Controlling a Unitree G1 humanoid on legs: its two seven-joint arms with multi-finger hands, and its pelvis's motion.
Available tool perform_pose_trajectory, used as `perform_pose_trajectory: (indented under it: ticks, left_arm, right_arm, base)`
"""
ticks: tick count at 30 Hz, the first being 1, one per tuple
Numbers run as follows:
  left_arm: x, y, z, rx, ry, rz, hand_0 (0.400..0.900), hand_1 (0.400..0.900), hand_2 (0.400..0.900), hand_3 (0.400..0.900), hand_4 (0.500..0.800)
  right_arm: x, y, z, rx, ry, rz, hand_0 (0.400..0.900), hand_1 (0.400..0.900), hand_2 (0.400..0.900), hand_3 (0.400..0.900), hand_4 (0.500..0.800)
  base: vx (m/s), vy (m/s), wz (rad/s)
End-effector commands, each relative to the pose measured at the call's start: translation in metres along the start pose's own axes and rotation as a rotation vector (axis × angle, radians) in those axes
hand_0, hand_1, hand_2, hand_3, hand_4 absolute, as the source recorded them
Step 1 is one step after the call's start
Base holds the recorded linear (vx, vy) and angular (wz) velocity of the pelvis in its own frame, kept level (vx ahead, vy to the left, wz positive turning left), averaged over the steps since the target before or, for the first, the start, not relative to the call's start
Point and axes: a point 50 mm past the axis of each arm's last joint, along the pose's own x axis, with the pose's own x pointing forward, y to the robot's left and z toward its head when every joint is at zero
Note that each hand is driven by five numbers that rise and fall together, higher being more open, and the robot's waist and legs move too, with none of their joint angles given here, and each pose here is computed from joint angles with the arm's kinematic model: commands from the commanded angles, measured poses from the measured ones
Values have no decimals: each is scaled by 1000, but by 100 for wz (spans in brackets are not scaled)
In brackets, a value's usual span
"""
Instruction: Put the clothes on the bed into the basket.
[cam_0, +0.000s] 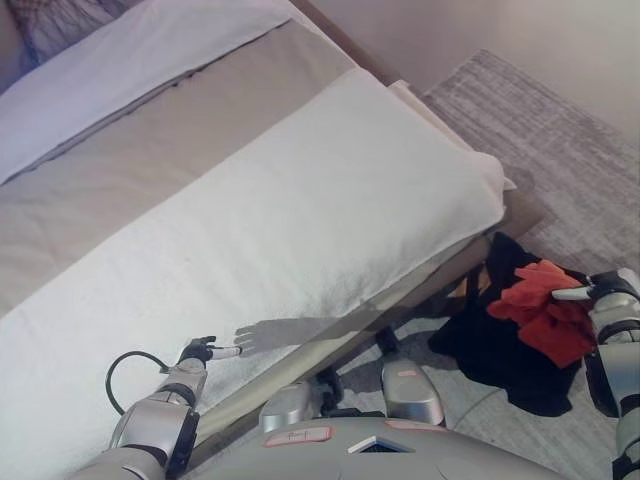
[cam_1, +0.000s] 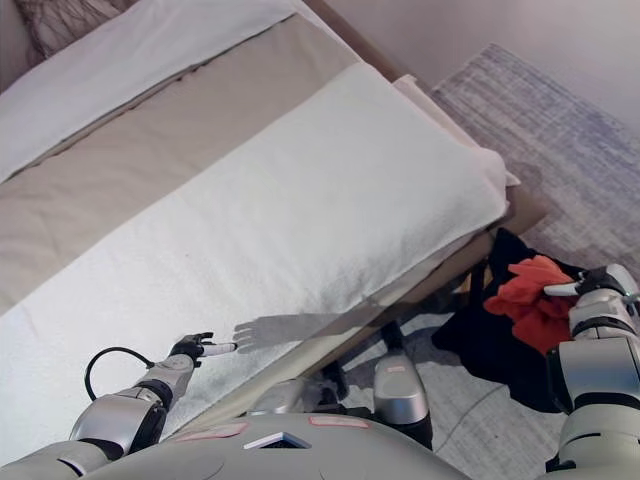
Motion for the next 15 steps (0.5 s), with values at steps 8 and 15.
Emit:
perform_pose_trajectory:
  ticks: [8, 15]
  left_arm:
    - [0, 31, -12, 91, 64, 93, 900, 900, 900, 900, 800]
    - [0, 23, -15, 90, 74, 74, 900, 900, 900, 900, 800]
  right_arm:
    - [-1, -40, -43, -18, 154, -121, 900, 900, 900, 900, 800]
    - [-1, -30, -46, -31, 161, -93, 900, 900, 900, 900, 800]
  base:
    - [22, -15, 12]
    - [14, -21, 5]
